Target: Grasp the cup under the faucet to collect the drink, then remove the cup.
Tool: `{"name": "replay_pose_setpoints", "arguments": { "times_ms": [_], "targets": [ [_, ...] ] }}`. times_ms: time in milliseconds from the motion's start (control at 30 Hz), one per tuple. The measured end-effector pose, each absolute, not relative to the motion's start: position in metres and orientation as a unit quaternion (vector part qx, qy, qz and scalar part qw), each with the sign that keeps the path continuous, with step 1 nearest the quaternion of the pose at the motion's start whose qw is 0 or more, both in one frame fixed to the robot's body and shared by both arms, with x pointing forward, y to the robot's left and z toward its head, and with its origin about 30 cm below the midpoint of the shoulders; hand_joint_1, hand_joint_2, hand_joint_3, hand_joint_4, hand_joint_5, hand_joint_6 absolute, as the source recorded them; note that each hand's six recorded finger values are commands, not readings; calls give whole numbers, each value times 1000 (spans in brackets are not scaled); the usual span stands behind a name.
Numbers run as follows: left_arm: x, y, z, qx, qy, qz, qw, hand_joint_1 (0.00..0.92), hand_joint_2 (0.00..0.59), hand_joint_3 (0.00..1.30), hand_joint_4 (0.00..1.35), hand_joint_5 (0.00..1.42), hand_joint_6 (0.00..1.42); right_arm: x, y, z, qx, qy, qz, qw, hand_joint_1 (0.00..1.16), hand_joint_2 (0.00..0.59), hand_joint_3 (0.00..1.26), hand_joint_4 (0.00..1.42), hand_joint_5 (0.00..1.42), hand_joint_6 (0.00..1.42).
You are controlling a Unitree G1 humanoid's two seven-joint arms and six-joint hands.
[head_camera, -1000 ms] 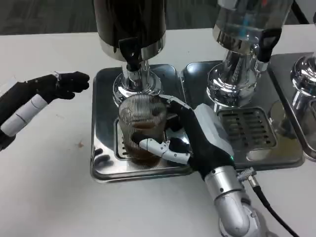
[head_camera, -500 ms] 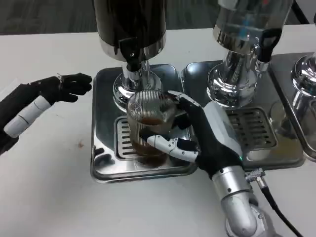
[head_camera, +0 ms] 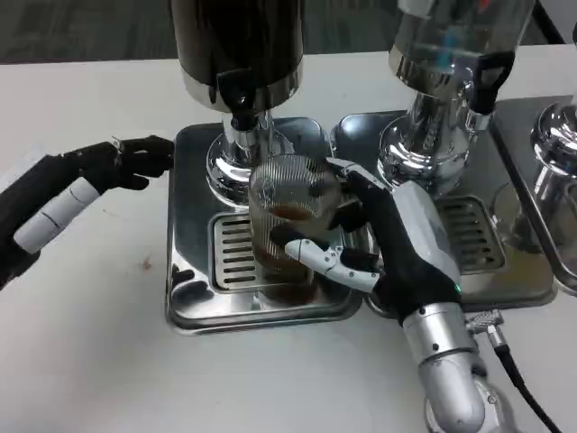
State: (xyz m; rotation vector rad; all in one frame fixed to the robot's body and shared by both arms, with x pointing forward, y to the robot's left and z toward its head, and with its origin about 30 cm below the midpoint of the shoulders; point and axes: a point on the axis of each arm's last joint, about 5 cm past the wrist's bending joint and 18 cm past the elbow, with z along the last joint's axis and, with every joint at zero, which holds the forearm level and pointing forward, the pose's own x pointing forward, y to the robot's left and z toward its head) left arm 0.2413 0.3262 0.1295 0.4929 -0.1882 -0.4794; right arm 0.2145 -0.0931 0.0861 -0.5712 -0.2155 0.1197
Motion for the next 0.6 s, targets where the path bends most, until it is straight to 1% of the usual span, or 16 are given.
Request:
{"name": "replay_pose_setpoints", "arguments": {
  "times_ms": [333,600],
  "targets": [
    [242,323,128,243,-98,-240,935,0,116,283,266,224,254,210,-98,89,-279,-104,48,953,640,284,453,587,612,579],
    [239,319,130,266,-127,-255,921,0,111,273,222,210,255,205,-107,95,-281,-112,36,952,634,281,460,593,625,590]
  ]
}}
